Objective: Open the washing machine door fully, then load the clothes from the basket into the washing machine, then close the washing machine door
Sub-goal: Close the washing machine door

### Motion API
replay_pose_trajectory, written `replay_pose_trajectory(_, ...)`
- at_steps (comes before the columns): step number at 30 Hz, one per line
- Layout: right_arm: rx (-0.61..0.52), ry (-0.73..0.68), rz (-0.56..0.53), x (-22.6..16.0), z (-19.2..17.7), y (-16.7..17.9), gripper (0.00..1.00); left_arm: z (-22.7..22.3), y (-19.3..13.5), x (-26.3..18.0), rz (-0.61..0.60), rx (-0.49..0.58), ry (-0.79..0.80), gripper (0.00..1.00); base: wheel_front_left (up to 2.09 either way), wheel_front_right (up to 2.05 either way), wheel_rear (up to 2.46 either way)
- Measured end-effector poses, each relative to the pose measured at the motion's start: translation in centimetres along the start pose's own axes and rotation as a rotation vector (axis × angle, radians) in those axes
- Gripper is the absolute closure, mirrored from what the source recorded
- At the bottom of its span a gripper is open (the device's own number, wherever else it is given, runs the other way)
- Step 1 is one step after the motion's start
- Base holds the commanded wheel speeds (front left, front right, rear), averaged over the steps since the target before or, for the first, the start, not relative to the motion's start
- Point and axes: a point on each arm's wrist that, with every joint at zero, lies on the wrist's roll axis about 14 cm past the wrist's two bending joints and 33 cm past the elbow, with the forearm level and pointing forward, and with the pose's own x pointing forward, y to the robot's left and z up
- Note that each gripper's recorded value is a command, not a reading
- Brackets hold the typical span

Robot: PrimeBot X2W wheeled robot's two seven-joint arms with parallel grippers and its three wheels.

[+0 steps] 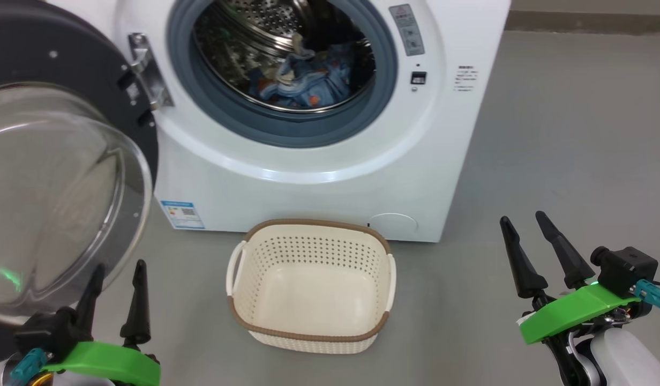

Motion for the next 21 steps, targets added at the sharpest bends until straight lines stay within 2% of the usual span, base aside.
replay_pose_trajectory(21, 0.027, 0.063, 0.213, 3.2, -2.3, 7.5, 0.0, 1.3, 7.5, -6.2, 0.255, 0.009, -0.033, 0.0, 0.0, 0.0, 0.0)
